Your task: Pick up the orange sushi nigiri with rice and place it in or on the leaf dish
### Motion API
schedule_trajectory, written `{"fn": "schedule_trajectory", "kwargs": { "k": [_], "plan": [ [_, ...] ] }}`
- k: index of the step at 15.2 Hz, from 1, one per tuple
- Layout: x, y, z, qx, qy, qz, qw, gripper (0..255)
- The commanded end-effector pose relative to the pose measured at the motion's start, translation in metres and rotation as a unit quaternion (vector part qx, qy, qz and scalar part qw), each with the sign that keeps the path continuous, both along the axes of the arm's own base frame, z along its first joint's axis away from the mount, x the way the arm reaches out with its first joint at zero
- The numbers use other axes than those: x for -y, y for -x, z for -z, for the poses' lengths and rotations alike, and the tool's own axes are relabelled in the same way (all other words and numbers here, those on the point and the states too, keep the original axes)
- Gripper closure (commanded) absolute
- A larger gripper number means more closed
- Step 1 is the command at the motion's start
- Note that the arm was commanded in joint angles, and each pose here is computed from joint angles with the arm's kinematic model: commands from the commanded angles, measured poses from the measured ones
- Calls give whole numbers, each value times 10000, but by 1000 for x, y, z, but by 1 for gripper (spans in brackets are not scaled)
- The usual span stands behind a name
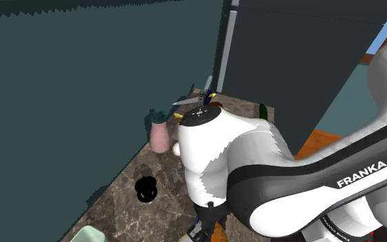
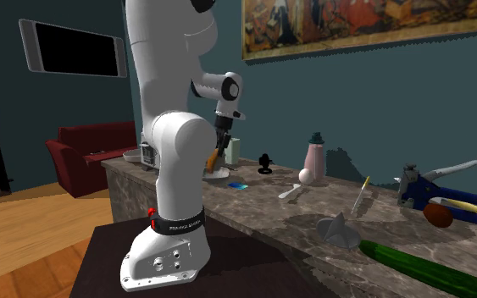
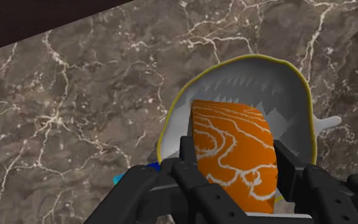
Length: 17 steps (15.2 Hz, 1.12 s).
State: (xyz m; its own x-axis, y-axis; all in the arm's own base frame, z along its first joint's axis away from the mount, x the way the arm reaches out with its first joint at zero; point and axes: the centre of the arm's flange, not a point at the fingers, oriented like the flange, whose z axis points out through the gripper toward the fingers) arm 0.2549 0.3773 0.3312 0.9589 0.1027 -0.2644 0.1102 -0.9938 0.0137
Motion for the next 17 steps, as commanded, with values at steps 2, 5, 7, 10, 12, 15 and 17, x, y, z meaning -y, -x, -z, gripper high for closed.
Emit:
{"fn": "schedule_trajectory", "kwargs": {
  "k": [2,5,7,10,12,15,17],
  "plan": [
    [-40,1,-2,-1,-5,9,10000,255],
    [-40,1,14,-1,-5,9,10000,255],
    [-40,1,25,-1,-5,9,10000,255],
    [-40,1,40,-1,-5,9,10000,255],
    [-40,1,51,-1,-5,9,10000,255],
    [-40,1,67,-1,-5,9,10000,255],
    [-40,1,71,-1,-5,9,10000,255]
  ]
}}
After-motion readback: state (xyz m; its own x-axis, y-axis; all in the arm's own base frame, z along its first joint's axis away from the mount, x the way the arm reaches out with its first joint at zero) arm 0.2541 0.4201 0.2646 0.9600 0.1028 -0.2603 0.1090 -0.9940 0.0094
